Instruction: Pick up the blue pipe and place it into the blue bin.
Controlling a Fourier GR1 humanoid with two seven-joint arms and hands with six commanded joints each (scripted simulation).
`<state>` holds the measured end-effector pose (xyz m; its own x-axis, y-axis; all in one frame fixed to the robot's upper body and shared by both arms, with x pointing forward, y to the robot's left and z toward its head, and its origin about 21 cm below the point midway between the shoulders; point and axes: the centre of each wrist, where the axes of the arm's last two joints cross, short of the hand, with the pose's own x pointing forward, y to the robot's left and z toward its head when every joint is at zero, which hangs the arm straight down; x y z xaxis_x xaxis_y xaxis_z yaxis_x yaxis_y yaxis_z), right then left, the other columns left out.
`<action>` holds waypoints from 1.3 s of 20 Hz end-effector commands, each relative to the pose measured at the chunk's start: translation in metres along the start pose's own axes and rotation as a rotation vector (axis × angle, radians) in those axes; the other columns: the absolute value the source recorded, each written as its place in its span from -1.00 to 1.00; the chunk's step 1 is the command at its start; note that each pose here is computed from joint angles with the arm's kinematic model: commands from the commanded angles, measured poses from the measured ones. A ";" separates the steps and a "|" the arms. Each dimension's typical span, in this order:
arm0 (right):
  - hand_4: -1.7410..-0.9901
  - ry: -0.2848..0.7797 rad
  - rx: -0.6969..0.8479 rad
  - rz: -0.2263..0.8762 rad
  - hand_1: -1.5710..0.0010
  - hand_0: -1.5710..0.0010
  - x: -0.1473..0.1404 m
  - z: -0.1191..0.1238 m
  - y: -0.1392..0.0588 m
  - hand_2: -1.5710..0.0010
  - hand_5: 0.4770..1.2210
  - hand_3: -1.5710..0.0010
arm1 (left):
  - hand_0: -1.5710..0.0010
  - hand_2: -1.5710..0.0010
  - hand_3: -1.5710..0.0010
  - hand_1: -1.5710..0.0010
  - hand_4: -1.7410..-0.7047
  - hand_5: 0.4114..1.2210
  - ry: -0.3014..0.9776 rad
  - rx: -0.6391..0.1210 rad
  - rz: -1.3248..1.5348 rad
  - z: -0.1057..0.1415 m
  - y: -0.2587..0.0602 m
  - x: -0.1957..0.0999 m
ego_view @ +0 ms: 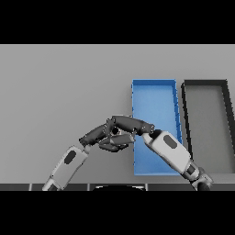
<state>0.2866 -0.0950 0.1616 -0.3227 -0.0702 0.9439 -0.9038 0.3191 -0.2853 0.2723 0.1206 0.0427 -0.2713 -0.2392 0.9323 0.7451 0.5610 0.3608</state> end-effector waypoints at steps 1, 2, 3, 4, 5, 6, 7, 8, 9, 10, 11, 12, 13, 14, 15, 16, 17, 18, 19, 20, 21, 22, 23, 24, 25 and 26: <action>-0.33 -0.005 -0.008 -0.007 -1.00 -1.00 0.001 0.003 -0.002 -1.00 1.00 -1.00 | 0.97 0.98 0.98 0.98 0.63 -0.61 0.008 0.004 -0.002 0.000 -0.001 -0.001; -0.33 0.005 -0.022 -0.015 -1.00 -1.00 0.003 0.002 -0.005 -1.00 1.00 -1.00 | 0.98 0.98 0.98 0.98 0.63 -0.63 0.012 0.015 -0.003 -0.003 0.000 0.000; -0.33 0.008 -0.018 -0.040 -1.00 -1.00 0.007 0.003 -0.004 -1.00 1.00 -1.00 | 0.98 0.99 0.98 0.98 0.63 -0.65 0.024 0.019 0.005 -0.002 -0.001 -0.001; -0.33 -0.005 -0.021 -0.078 -1.00 -1.00 0.015 0.002 -0.006 -1.00 1.00 -1.00 | 0.99 0.99 0.99 0.99 0.62 -0.66 0.032 0.018 0.007 0.000 -0.002 -0.005; -0.47 -0.006 -0.020 -0.095 -1.00 -1.00 0.020 0.002 -0.009 -1.00 1.00 -1.00 | 0.99 0.99 0.99 0.99 0.61 -0.68 0.046 0.012 0.012 0.000 -0.006 -0.007; -0.57 -0.002 -0.028 -0.116 -1.00 -1.00 0.029 0.003 -0.014 -1.00 1.00 -1.00 | 0.99 0.99 0.99 0.99 0.60 -0.70 0.043 0.013 0.019 0.001 -0.005 -0.006; -0.66 0.006 -0.031 -0.127 -1.00 -1.00 0.036 0.002 -0.019 -1.00 1.00 -1.00 | 0.99 0.99 0.99 0.99 0.60 -0.72 0.049 0.007 0.014 -0.001 -0.005 -0.004; -0.73 0.001 -0.030 -0.152 -1.00 -1.00 0.043 0.001 -0.023 -1.00 1.00 -1.00 | 0.99 1.00 0.99 0.99 0.60 -0.75 0.051 0.002 0.018 0.001 -0.007 -0.005; -0.78 -0.006 -0.042 -0.178 -1.00 -1.00 0.050 0.003 -0.027 -1.00 1.00 -1.00 | 1.00 1.00 1.00 1.00 0.59 -0.76 0.046 -0.004 0.016 0.004 -0.005 -0.004; -0.83 -0.019 -0.067 -0.207 -1.00 -1.00 0.063 0.004 -0.034 -1.00 0.93 -1.00 | 1.00 1.00 1.00 1.00 0.59 -0.77 0.049 -0.001 0.017 0.001 -0.004 -0.003; -0.86 -0.042 -0.076 -0.232 -1.00 -1.00 0.076 0.005 -0.040 -1.00 0.87 -1.00 | 1.00 1.00 1.00 1.00 0.58 -0.77 0.040 -0.004 0.021 0.001 -0.005 0.000; -0.89 -0.077 -0.081 -0.233 -1.00 -1.00 0.091 0.003 -0.049 -1.00 0.82 -1.00 | 1.00 1.00 1.00 1.00 0.59 -0.77 0.062 -0.006 0.017 0.000 -0.004 -0.003; -0.91 -0.131 -0.101 -0.240 -1.00 -1.00 0.106 0.002 -0.057 -1.00 0.78 -1.00 | 1.00 1.00 1.00 1.00 0.59 -0.77 0.059 -0.006 0.020 0.003 -0.005 -0.004; -0.93 -0.158 -0.127 -0.203 -1.00 -1.00 0.117 0.002 -0.068 -1.00 0.77 -1.00 | 1.00 1.00 1.00 1.00 0.59 -0.77 0.054 -0.010 0.019 0.004 -0.005 -0.003; -0.94 -0.181 -0.153 -0.177 -1.00 -1.00 0.128 0.003 -0.076 -1.00 0.75 -1.00 | 1.00 1.00 1.00 1.00 0.60 -0.78 0.035 -0.006 0.008 0.003 -0.006 0.001; -0.95 -0.194 -0.204 -0.169 -1.00 -1.00 0.137 0.001 -0.084 -1.00 0.72 -1.00 | 1.00 1.00 1.00 1.00 0.61 -0.78 0.035 -0.011 0.007 0.005 -0.005 -0.003; -0.96 -0.210 -0.250 -0.161 -1.00 -1.00 0.145 0.002 -0.095 -1.00 0.71 -1.00 | 1.00 1.00 1.00 1.00 0.61 -0.78 0.034 -0.009 0.004 0.004 -0.003 0.000; -0.97 -0.192 -0.315 -0.144 -1.00 -1.00 0.151 0.006 -0.105 -1.00 0.70 -1.00 | 1.00 1.00 1.00 1.00 0.62 -0.79 0.021 -0.008 0.005 0.007 -0.002 0.002; -0.98 -0.182 -0.364 -0.119 -1.00 -1.00 0.152 0.009 -0.116 -1.00 0.72 -1.00 | 1.00 1.00 1.00 1.00 0.61 -0.80 0.035 -0.015 0.017 0.008 -0.004 0.000; -0.98 -0.160 -0.432 -0.118 -1.00 -1.00 0.150 0.013 -0.130 -1.00 0.75 -1.00 | 1.00 1.00 1.00 1.00 0.61 -0.80 0.029 -0.020 0.018 0.012 -0.004 -0.002; -0.98 -0.138 -0.482 -0.131 -1.00 -1.00 0.144 0.018 -0.138 -1.00 0.76 -1.00 | 1.00 1.00 1.00 1.00 0.61 -0.80 0.032 -0.015 0.018 0.010 -0.003 -0.002; -0.99 -0.089 -0.542 -0.113 -1.00 -1.00 0.138 0.027 -0.149 -1.00 0.77 -1.00 | 1.00 1.00 1.00 1.00 0.60 -0.80 0.022 -0.008 0.022 0.012 -0.003 -0.001; -0.99 -0.047 -0.578 -0.115 -1.00 -1.00 0.131 0.031 -0.155 -1.00 0.77 -1.00 | 1.00 1.00 1.00 1.00 0.60 -0.81 0.034 0.000 0.018 0.010 0.001 0.000; -0.99 -0.009 -0.633 -0.144 -1.00 -1.00 0.116 0.042 -0.159 -1.00 0.75 -1.00 | 1.00 1.00 1.00 1.00 0.60 -0.81 0.045 -0.001 0.022 0.008 -0.001 0.001; -0.99 0.033 -0.674 -0.170 -1.00 -1.00 0.103 0.051 -0.164 -1.00 0.74 -1.00 | 1.00 1.00 1.00 1.00 0.61 -0.81 0.053 0.003 0.024 0.009 0.000 -0.001; -1.00 0.065 -0.711 -0.193 -1.00 -1.00 0.090 0.061 -0.166 -1.00 0.73 -1.00 | 1.00 1.00 1.00 1.00 0.62 -0.81 0.058 0.003 0.025 0.007 0.000 -0.001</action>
<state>0.3905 -0.2126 0.2830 -0.1333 -0.1372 0.9815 -0.5338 0.8444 0.0456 0.2686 0.1267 0.0419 -0.2163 -0.2709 0.9380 0.7489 0.5703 0.3375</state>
